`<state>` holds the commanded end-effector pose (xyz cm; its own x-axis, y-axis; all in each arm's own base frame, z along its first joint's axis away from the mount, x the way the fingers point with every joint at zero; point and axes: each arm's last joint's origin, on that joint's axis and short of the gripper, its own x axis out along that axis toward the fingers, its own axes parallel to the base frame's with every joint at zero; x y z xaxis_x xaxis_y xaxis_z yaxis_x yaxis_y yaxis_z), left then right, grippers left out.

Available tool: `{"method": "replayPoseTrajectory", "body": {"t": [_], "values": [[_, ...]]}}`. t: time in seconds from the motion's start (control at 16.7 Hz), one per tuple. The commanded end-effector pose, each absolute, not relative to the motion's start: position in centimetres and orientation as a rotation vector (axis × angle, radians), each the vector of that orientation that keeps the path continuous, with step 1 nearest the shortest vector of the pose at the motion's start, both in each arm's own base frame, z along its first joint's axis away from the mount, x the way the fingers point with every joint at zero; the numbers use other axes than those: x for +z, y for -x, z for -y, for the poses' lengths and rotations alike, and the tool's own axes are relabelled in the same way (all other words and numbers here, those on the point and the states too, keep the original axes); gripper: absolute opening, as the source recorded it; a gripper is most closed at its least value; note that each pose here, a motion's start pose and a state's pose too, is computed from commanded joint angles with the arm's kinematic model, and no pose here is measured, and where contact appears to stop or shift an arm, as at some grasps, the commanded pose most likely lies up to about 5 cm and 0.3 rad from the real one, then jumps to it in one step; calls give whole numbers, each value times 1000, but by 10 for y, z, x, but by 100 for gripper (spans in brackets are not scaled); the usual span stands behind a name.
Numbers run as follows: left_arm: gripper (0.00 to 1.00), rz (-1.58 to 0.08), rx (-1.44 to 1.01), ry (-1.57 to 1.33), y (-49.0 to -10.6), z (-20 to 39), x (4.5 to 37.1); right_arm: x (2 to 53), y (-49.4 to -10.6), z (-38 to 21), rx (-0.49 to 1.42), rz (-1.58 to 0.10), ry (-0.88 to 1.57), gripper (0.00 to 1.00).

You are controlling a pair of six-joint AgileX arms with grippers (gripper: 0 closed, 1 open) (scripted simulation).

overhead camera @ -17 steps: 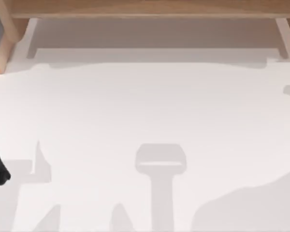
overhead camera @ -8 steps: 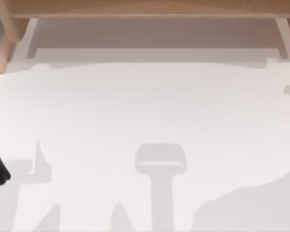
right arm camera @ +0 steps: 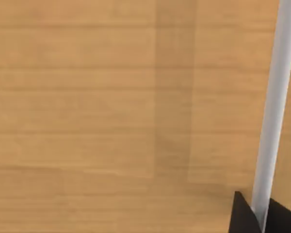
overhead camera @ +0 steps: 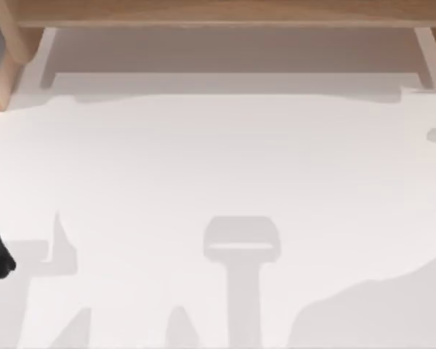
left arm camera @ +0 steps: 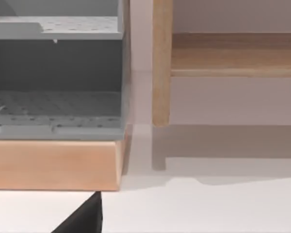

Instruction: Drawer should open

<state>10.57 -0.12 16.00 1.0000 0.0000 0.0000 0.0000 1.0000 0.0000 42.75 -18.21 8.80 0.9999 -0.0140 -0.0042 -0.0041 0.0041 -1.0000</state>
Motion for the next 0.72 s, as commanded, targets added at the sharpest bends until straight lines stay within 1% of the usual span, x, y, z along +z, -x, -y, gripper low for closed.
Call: {"method": "replayPoseTrajectory", "body": {"t": [0.18, 0.54, 0.72], "values": [[100, 0, 0, 0, -106, 1, 160, 90, -419, 182, -7, -8, 1570, 0], [100, 0, 0, 0, -106, 1, 160, 87, -369, 181, -5, -17, 1562, 0], [100, 0, 0, 0, -106, 1, 160, 88, -364, 181, -8, -14, 1567, 0]]}}
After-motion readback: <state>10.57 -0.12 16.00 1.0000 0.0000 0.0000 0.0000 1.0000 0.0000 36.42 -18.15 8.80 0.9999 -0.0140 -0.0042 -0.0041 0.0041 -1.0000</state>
